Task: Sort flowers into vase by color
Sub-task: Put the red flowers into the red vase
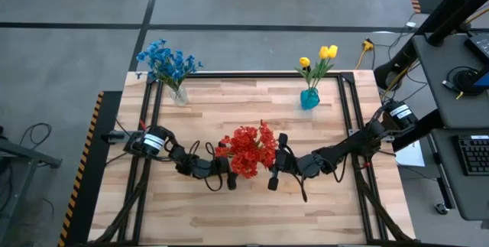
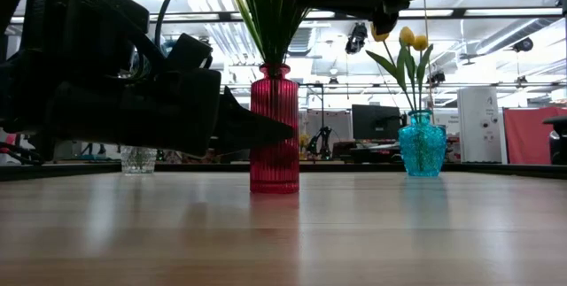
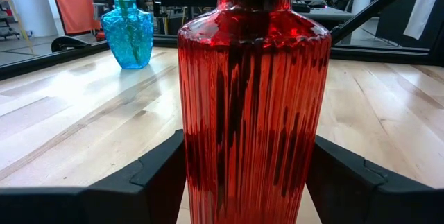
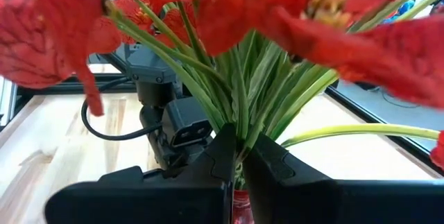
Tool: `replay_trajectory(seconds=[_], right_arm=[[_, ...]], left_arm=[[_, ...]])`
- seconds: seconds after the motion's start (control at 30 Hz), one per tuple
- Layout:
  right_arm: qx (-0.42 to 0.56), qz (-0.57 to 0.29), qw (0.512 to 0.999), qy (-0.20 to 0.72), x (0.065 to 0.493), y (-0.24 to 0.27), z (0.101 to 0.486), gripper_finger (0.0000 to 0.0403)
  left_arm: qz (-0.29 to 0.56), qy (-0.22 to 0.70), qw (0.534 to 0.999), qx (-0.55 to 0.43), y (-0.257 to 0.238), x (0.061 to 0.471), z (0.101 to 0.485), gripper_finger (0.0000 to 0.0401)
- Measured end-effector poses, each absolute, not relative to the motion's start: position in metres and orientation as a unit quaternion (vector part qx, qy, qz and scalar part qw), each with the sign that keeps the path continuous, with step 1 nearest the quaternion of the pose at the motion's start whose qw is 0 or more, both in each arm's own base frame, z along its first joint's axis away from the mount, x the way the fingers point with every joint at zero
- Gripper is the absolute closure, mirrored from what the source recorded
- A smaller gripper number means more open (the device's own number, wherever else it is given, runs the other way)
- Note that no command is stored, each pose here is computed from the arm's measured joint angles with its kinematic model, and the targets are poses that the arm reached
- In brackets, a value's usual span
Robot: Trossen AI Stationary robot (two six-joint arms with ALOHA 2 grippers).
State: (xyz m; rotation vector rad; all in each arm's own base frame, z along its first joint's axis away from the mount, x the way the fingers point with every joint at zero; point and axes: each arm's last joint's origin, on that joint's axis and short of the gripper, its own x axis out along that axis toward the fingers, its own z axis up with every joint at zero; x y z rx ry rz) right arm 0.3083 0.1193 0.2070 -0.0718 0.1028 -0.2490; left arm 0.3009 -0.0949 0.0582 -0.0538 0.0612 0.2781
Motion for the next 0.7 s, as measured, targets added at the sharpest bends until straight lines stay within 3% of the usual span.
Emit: replay_trajectory(seconds=[0.43,0.7], right_arm=[[-0.047,-0.117,0.990,0.058,0.3028,0.1249,0.2107,0.0385],[-0.037,-0.132,0.989,0.056,0.3022,0.1240,0.2114,0.0288]], left_arm=[[0.138,0.030,0.990,-0.027,-0.0950,0.3009,0.0582,0.0168],[0.138,0.031,0.990,-0.027,-0.0950,0.3009,0.0582,0.0168]])
